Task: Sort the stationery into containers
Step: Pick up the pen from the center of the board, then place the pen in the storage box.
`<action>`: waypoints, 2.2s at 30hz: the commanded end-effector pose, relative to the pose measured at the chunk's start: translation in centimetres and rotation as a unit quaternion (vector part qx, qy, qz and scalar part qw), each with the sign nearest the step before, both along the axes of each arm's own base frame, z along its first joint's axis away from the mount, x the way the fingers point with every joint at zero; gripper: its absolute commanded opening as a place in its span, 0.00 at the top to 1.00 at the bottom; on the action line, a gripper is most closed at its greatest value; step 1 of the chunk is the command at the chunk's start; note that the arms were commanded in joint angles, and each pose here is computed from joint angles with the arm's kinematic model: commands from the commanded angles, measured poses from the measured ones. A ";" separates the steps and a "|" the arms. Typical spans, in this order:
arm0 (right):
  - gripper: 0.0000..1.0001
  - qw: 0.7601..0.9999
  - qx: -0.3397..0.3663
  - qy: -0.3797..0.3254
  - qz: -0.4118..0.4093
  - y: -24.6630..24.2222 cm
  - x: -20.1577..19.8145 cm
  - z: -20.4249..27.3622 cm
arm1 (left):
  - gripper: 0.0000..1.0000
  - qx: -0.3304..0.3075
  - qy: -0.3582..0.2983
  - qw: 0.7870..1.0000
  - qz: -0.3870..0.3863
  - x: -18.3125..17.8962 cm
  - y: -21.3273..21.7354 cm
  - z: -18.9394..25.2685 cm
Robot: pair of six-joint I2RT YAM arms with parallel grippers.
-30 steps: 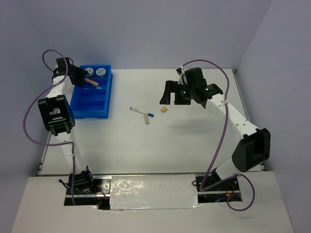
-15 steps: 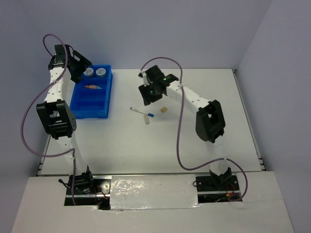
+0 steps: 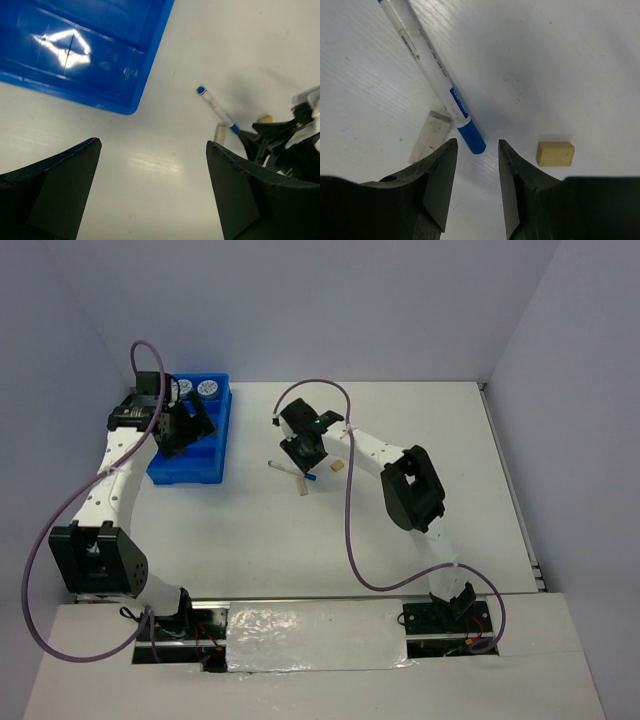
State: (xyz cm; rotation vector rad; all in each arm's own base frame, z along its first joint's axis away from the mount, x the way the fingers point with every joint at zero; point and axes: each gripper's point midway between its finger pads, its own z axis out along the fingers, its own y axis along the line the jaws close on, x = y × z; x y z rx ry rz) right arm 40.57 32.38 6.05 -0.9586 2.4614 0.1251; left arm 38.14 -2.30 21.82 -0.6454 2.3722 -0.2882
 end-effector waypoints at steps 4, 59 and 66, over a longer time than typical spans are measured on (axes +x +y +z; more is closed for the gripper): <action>0.55 1.000 -0.017 0.000 0.006 -0.6 0.0 -2.8 | 0.01 0.023 0.005 0.999 -0.027 -3.0 0.4 0.3; 0.88 0.879 0.464 0.108 -0.011 6.1 -5.8 21.7 | 0.04 -0.302 -0.211 0.911 -0.183 1.1 -14.9 9.7; 0.87 0.879 0.452 0.150 0.027 7.3 -7.8 21.3 | 0.03 -0.310 -0.269 0.886 -0.217 2.2 -15.6 11.8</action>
